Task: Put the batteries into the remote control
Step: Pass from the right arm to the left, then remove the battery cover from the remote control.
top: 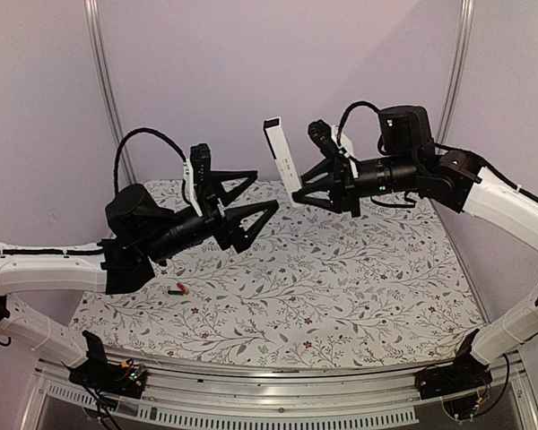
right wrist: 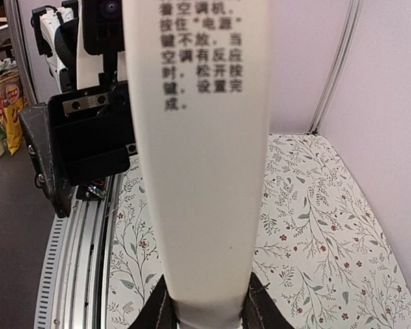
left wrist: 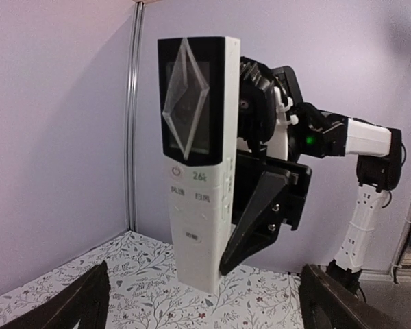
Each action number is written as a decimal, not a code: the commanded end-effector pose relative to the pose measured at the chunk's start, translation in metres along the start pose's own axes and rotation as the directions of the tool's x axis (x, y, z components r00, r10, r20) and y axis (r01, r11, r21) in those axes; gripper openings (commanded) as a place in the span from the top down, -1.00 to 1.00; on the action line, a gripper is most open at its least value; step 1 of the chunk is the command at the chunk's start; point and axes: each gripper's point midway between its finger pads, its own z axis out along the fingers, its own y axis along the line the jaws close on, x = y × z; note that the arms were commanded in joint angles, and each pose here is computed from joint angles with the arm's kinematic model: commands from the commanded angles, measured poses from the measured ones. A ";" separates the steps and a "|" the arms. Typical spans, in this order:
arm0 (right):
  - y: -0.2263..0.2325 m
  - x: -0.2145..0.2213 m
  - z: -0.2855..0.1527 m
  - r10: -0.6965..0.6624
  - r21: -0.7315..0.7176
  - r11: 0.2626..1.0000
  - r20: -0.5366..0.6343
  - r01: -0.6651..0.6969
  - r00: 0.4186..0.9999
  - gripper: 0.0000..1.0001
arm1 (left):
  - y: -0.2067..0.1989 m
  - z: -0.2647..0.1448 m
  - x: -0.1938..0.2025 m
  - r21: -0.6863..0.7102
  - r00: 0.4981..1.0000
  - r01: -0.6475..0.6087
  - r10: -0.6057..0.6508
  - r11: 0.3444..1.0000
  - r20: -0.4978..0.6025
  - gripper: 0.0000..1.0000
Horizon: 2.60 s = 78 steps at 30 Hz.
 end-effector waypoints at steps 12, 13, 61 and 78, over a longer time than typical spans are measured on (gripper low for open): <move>0.018 0.013 -0.009 -0.145 -0.015 0.989 -0.174 0.145 0.974 1.00 | -0.025 0.028 -0.011 0.167 0.998 0.004 -0.014 0.986 0.056 -0.19; 0.018 0.015 -0.009 -0.144 -0.015 0.990 -0.177 0.144 0.974 1.00 | -0.027 0.029 -0.010 0.181 0.999 0.011 -0.020 0.983 0.047 -0.03; 0.004 -0.092 -0.016 -0.622 0.333 0.781 0.329 0.529 0.711 -0.38 | 0.037 0.029 -0.086 0.099 0.769 0.593 -0.598 0.799 0.226 1.00; -0.002 -0.085 -0.007 -0.596 0.327 0.799 0.318 0.505 0.737 0.17 | 0.039 0.030 -0.077 0.119 0.746 0.625 -0.635 0.772 0.202 1.00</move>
